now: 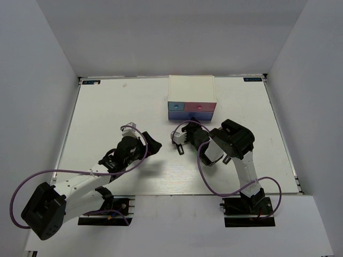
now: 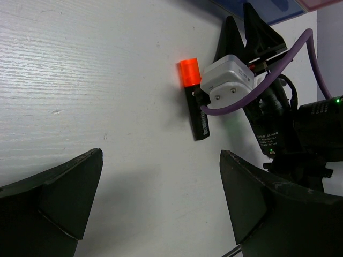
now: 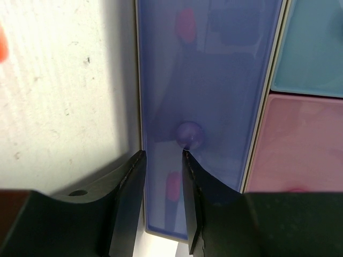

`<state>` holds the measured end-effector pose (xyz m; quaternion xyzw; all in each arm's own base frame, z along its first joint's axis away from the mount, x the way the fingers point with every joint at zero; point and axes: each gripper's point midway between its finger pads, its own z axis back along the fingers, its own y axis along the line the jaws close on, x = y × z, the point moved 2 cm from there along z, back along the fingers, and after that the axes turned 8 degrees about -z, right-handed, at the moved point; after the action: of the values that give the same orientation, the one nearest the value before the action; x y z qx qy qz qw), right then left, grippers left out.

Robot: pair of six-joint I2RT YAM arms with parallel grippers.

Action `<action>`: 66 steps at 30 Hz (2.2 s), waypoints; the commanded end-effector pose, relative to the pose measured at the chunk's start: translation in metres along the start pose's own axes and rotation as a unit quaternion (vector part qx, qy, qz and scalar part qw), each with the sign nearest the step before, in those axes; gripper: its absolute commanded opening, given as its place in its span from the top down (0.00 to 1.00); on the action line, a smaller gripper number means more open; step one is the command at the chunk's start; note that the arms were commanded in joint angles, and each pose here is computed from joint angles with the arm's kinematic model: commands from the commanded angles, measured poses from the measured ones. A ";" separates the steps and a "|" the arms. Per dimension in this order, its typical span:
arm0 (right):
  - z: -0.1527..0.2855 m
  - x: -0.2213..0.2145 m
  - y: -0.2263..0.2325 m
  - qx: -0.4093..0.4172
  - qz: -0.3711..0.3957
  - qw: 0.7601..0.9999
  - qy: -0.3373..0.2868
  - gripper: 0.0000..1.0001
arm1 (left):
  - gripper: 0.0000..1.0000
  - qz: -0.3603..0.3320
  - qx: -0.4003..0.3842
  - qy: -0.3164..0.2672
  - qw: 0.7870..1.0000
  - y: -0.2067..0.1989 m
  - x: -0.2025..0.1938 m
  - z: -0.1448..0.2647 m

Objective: Sort the stationery into containers
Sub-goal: Open the drawer

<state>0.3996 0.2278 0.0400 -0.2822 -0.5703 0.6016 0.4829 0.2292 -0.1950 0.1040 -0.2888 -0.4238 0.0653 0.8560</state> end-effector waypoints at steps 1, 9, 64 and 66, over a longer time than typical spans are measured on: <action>0.028 0.031 -0.105 -0.231 -0.080 0.966 -0.086 0.60 | 0.00 0.001 -0.002 -0.016 1.000 -0.001 0.006 0.001; 0.031 0.033 -0.118 -0.248 -0.088 0.961 -0.083 0.57 | 0.00 0.001 -0.002 -0.016 1.000 -0.001 0.006 -0.001; 0.011 0.037 -0.128 -0.279 -0.100 0.952 -0.075 0.80 | 0.00 0.001 0.000 -0.020 1.000 0.002 0.007 0.002; 0.013 0.034 -0.128 -0.278 -0.101 0.953 -0.069 0.83 | 0.00 0.001 0.000 -0.020 1.000 0.002 0.007 0.002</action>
<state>0.4128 0.2511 0.0572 -0.2780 -0.5871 0.5872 0.4829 0.2297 -0.1945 0.1038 -0.2903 -0.4280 0.0665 0.8533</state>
